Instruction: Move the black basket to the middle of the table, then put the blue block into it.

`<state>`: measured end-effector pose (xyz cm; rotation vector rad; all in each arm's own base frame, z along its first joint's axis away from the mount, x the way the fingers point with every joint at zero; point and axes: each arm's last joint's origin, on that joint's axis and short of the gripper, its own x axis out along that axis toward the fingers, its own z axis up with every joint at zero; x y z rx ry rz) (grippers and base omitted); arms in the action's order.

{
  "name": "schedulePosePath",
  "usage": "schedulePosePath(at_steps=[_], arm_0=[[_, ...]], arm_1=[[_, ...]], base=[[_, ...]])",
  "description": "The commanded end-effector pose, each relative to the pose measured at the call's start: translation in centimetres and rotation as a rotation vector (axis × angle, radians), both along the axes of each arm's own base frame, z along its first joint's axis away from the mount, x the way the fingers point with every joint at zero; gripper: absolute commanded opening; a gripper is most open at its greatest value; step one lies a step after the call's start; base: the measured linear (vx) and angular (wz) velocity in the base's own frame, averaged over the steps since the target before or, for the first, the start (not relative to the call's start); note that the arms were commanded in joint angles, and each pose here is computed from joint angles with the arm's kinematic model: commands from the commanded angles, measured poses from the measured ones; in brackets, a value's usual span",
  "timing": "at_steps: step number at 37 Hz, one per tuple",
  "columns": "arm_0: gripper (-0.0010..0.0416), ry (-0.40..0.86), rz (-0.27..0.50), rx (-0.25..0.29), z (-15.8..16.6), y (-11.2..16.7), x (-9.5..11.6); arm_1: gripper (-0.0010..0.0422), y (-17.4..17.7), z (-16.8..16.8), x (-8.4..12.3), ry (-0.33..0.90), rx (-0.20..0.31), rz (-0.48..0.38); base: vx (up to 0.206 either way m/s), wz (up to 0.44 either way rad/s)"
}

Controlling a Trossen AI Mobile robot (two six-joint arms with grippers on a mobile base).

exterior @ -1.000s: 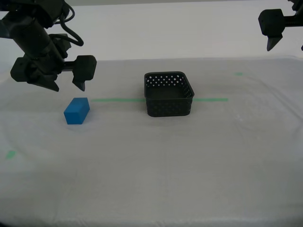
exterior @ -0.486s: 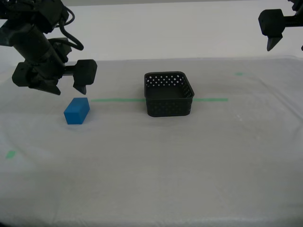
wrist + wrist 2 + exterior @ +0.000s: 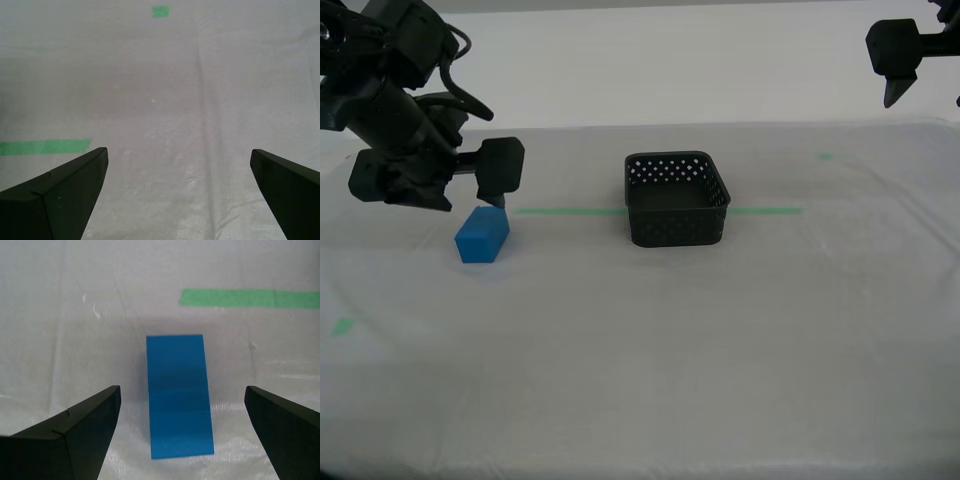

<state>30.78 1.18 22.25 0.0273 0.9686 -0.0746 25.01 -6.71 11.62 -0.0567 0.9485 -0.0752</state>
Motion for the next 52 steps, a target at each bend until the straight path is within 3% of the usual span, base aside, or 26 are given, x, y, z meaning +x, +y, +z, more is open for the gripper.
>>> schedulePosePath(at_steps=[1, 23, 31, 43, 52], arm_0=[[0.0398, -0.003, -0.003, -0.001, 0.0, 0.0, 0.0], [0.0398, -0.002, -0.003, -0.001, 0.0, 0.0, 0.0], [0.0398, -0.002, -0.003, -0.001, 0.0, 0.0, 0.0], [0.0398, -0.002, -0.003, -0.001, 0.0, 0.0, 0.0], [0.0398, -0.003, -0.003, -0.001, 0.1, 0.0, 0.0]], arm_1=[[0.0339, -0.1, 0.1, 0.2, -0.023, -0.019, 0.013], [0.0338, 0.1, -0.3, -0.4, 0.044, -0.017, 0.036], [0.0338, 0.1, -0.4, -0.7, 0.111, -0.036, 0.045], [0.0339, -0.1, 0.3, 0.0, 0.097, -0.062, 0.079], [0.0339, 0.0, -0.9, 0.2, 0.128, -0.011, 0.075]], base=[[0.000, 0.000], [0.000, 0.000], [0.000, 0.000], [0.000, 0.000], [0.000, 0.000]])
